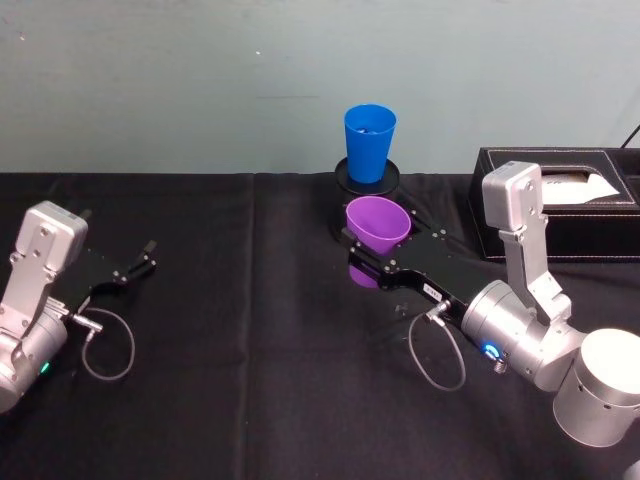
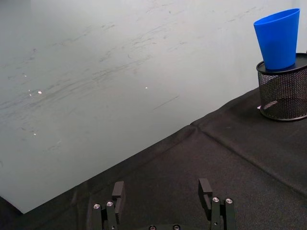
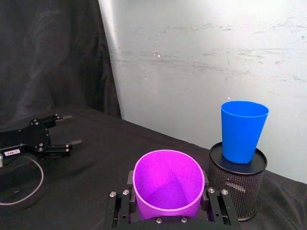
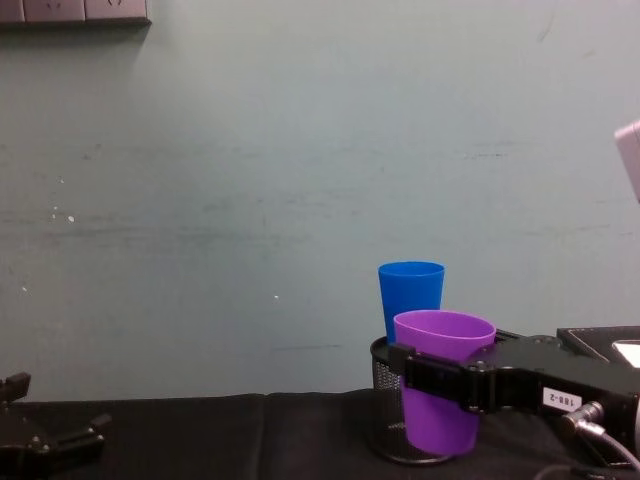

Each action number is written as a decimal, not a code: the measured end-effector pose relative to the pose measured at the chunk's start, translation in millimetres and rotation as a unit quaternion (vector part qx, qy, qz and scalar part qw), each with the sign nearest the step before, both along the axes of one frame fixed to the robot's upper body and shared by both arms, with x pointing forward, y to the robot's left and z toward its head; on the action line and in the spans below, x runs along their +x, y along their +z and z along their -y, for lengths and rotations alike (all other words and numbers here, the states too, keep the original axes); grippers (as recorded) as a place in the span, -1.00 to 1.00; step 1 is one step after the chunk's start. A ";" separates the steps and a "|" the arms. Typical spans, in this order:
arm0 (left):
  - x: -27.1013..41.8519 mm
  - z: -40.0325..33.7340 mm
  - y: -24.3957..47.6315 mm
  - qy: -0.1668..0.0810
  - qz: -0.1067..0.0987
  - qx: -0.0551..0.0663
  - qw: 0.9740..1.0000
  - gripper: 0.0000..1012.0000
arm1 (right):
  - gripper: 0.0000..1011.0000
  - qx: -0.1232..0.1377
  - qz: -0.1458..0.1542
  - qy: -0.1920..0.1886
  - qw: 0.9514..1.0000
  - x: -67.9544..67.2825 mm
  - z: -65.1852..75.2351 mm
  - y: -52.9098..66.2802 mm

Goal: Pick up one cup with a gripper and tap it against the other cup.

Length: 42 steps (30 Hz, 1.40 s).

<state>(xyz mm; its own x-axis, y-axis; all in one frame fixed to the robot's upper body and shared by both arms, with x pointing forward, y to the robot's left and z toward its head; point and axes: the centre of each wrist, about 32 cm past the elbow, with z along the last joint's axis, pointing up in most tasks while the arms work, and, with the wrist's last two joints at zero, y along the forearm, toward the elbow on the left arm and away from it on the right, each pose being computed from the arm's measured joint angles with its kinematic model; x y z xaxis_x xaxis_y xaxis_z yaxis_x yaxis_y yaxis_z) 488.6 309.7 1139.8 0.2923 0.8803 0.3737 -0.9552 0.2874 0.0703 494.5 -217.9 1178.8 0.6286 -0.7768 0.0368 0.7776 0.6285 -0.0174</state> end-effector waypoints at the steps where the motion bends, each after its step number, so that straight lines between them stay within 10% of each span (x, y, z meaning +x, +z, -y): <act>1: 0.0 0.0 0.0 0.000 0.000 0.000 1.000 0.98 | 0.43 0.000 0.000 0.000 1.000 0.0 0.0 0.0; 42: 0.0 0.0 0.0 0.000 0.000 0.000 1.000 0.98 | 0.43 0.000 0.000 0.000 1.000 0.0 0.0 0.0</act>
<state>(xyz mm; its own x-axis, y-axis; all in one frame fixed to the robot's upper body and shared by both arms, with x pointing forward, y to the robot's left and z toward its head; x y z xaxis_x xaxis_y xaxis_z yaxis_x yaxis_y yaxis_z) 488.6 309.7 1139.8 0.2923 0.8803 0.3737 -0.9552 0.2874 0.0702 494.5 -217.9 1178.7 0.6286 -0.7769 0.0367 0.7777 0.6284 -0.0176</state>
